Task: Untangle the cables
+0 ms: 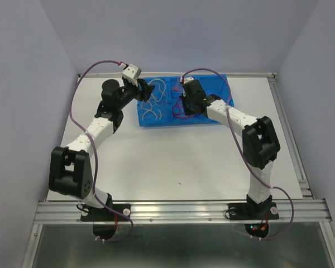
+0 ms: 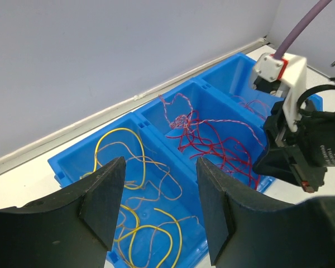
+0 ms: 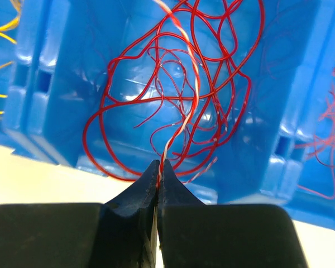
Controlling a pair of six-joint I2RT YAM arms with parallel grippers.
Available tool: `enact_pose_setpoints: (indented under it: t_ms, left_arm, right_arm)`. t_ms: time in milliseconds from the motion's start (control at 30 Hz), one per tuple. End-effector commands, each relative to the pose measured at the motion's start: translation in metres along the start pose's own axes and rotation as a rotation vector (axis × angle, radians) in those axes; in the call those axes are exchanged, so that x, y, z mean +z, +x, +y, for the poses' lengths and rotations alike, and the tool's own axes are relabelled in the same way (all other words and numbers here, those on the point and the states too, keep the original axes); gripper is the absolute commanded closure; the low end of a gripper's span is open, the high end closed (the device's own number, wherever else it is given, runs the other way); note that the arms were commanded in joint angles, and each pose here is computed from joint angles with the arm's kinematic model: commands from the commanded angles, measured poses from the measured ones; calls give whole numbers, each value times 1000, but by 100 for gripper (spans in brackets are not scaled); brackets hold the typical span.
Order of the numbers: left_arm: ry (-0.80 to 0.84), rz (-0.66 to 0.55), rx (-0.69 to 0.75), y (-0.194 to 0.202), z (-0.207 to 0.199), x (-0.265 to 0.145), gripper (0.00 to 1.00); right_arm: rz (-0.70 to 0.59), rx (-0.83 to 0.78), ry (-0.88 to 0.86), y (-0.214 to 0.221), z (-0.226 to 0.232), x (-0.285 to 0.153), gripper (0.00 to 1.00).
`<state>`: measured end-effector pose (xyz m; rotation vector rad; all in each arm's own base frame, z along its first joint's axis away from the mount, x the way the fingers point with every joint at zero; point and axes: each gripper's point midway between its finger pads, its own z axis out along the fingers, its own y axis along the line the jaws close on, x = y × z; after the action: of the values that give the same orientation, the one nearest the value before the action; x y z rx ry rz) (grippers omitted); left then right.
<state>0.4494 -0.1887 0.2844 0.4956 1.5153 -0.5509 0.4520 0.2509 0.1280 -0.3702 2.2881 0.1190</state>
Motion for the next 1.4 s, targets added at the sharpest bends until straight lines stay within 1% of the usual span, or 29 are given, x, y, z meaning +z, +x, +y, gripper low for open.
enact_pose_setpoints:
  t_ms: [0, 133, 367, 633, 767, 800, 833, 900, 933, 967, 1033, 1167, 1233, 1367]
  left_arm:
    - [22, -74, 37, -29, -2, 4, 36]
    - [25, -66, 33, -26, -1, 6, 36]
    - [28, -57, 33, -23, 0, 8, 36]
    - [27, -49, 30, -21, 1, 10, 36]
    - [30, -39, 26, -17, 1, 12, 36]
    - [30, -39, 26, -17, 1, 12, 36]
    - [27, -38, 24, -16, 2, 13, 36]
    - [28, -34, 23, -14, 2, 13, 36]
    - [28, -35, 24, -15, 2, 14, 36]
    - [28, -36, 23, -16, 2, 14, 36]
    - [25, -32, 23, -14, 3, 14, 36]
    - [24, -34, 23, -15, 3, 14, 36]
    - [24, -34, 23, -15, 3, 14, 36]
    - [27, -34, 25, -15, 2, 14, 36]
  right_arm:
    - [-51, -18, -9, -22, 10, 14, 99]
    - [-27, -28, 4, -18, 11, 28, 100]
    - [-46, -9, 26, -22, 5, 18, 99]
    - [-11, -46, 47, -13, 11, 63, 99]
    - [-5, -45, 52, -11, 11, 73, 99]
    - [-5, -44, 52, -11, 11, 73, 98]
    - [-8, -37, 50, -12, 12, 72, 87]
    - [-20, -31, 49, -17, 11, 66, 81]
    - [-28, -26, 49, -19, 11, 62, 71]
    - [-35, -24, 48, -22, 11, 59, 69]
    - [-58, -17, 41, -31, 10, 48, 68]
    - [-90, -3, 40, -43, 8, 30, 63]
    - [-104, 5, 34, -48, 7, 21, 57]
    - [-125, 15, 40, -54, 5, 11, 56]
